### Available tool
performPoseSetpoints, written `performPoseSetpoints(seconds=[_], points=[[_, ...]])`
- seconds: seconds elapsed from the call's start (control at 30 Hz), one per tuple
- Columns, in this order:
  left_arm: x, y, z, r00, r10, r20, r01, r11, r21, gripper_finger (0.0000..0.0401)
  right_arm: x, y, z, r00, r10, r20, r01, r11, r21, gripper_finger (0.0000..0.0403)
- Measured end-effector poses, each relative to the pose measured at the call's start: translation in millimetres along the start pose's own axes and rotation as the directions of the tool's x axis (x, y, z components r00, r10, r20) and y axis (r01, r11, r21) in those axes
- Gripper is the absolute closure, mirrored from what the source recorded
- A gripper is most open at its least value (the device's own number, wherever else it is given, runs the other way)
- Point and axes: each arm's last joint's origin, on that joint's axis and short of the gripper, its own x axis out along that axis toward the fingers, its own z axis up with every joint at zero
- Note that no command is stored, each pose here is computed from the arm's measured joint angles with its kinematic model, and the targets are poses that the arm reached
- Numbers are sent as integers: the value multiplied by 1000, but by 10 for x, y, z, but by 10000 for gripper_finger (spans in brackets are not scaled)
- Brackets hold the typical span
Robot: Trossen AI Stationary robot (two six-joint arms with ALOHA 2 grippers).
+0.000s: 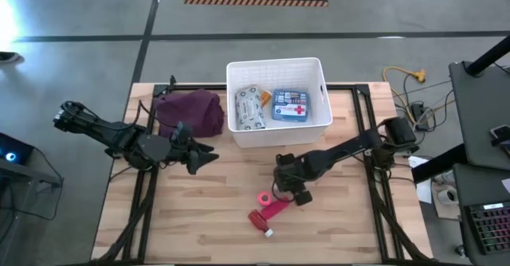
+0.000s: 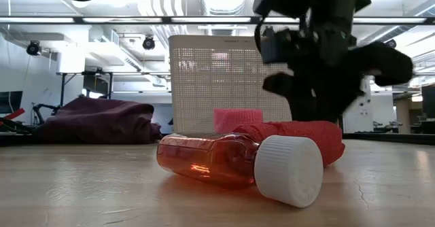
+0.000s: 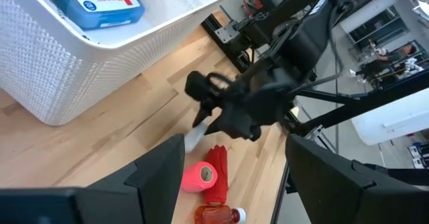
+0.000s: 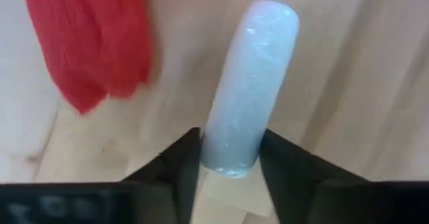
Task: Pick & place medical supplies in basket/bin
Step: Put the white gauze into the white bin
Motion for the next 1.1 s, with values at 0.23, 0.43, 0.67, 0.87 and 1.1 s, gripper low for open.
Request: performPoseSetpoints(seconds=[0.23, 0.43, 0.67, 0.87, 1.1], points=[[0, 13, -8, 1000, 11, -7, -11, 1000, 8, 160, -308, -37, 207, 991, -52, 124, 41, 996, 84, 369], [0, 24, -16, 1000, 20, -18, -20, 1000, 15, 160, -981, -145, 489, 930, -258, 263, 186, 945, 270, 375], [-2, 28, -17, 1000, 24, -20, -23, 998, 52, 160, -2208, -592, 452, 716, -603, 353, 354, 749, 560, 366], [-2, 27, -23, 999, 16, -37, -14, 999, 52, 160, -2501, -1304, 24, 746, -649, 149, 297, 525, 797, 315], [59, 17, -68, 997, 17, -81, -13, 998, 58, 160, -2651, -1451, -58, 740, -659, 134, 270, 474, 838, 178]])
